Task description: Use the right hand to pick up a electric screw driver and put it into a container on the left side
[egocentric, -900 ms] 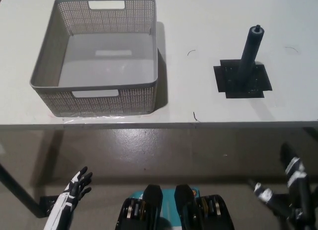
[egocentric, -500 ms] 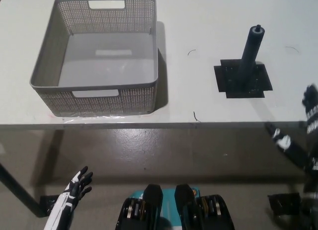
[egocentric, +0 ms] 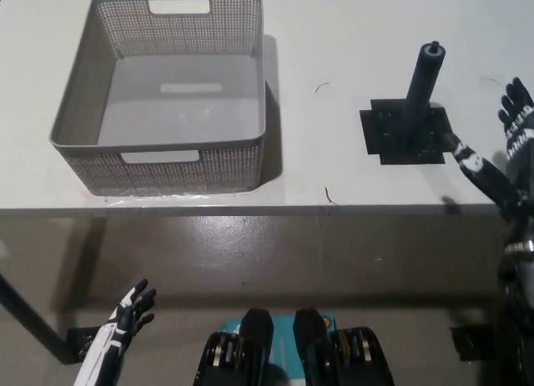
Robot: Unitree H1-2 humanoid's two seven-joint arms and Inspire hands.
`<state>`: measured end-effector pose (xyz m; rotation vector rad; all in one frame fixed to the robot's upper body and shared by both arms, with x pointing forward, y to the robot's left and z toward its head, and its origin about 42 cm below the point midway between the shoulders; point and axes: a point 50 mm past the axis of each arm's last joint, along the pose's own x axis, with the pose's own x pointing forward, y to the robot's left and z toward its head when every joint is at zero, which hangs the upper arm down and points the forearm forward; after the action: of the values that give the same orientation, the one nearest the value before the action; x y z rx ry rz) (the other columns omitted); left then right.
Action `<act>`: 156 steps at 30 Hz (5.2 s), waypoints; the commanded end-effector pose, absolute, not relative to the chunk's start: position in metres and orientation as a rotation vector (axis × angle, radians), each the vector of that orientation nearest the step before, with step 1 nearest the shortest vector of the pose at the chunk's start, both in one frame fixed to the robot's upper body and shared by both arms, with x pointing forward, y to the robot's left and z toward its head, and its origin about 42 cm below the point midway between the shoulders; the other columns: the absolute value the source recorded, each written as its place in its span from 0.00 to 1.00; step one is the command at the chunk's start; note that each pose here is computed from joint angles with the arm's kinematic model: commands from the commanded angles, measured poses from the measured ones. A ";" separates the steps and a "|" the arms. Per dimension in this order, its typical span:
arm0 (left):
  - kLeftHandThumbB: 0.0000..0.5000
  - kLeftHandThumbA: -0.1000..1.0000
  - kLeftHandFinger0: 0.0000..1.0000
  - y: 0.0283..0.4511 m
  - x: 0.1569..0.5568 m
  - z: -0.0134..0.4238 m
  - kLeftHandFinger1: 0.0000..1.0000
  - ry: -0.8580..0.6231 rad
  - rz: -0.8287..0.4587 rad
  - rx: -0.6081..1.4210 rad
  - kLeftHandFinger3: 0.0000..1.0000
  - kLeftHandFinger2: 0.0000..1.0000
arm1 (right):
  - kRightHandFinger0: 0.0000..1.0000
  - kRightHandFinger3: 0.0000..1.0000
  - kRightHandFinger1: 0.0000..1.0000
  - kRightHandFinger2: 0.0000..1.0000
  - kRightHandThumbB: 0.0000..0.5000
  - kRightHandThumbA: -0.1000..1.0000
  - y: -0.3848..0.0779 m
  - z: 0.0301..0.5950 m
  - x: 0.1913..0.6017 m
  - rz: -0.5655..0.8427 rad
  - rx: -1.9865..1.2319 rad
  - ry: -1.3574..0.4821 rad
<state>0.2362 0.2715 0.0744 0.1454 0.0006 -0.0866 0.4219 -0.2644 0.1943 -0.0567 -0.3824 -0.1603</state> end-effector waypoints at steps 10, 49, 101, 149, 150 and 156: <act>0.06 1.00 1.00 0.272 0.229 0.075 1.00 -0.032 -0.100 0.147 1.00 1.00 | 1.00 1.00 1.00 1.00 0.91 1.00 -0.266 0.204 0.483 -0.176 -0.102 -0.287; 0.07 1.00 1.00 0.274 0.235 0.081 1.00 -0.051 -0.107 0.152 1.00 1.00 | 1.00 1.00 1.00 1.00 0.94 0.94 -0.238 0.216 0.556 -0.146 -0.137 -0.079; 0.05 1.00 1.00 0.276 0.241 0.083 1.00 -0.060 -0.120 0.183 1.00 1.00 | 0.00 0.63 0.16 0.63 0.28 0.00 -0.135 0.365 0.588 -0.227 -0.155 -0.356; 0.11 1.00 1.00 0.273 0.244 0.094 1.00 -0.067 -0.177 0.212 1.00 1.00 | 0.00 0.50 0.11 0.56 0.25 0.00 0.084 0.383 0.518 0.159 -0.099 -0.433; 0.09 1.00 1.00 0.273 0.244 0.096 1.00 -0.076 -0.180 0.223 1.00 1.00 | 0.00 0.41 0.11 0.54 0.26 0.00 0.078 0.375 0.521 0.167 -0.104 -0.413; 0.14 1.00 1.00 0.274 0.247 0.099 1.00 -0.080 -0.191 0.234 1.00 1.00 | 0.18 0.71 0.40 0.71 0.34 0.12 0.058 0.347 0.531 0.184 -0.121 -0.314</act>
<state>0.2413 0.2729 0.0858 0.2019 -0.0404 -0.1598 0.5229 0.0660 0.3253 -0.1253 -0.2346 0.1531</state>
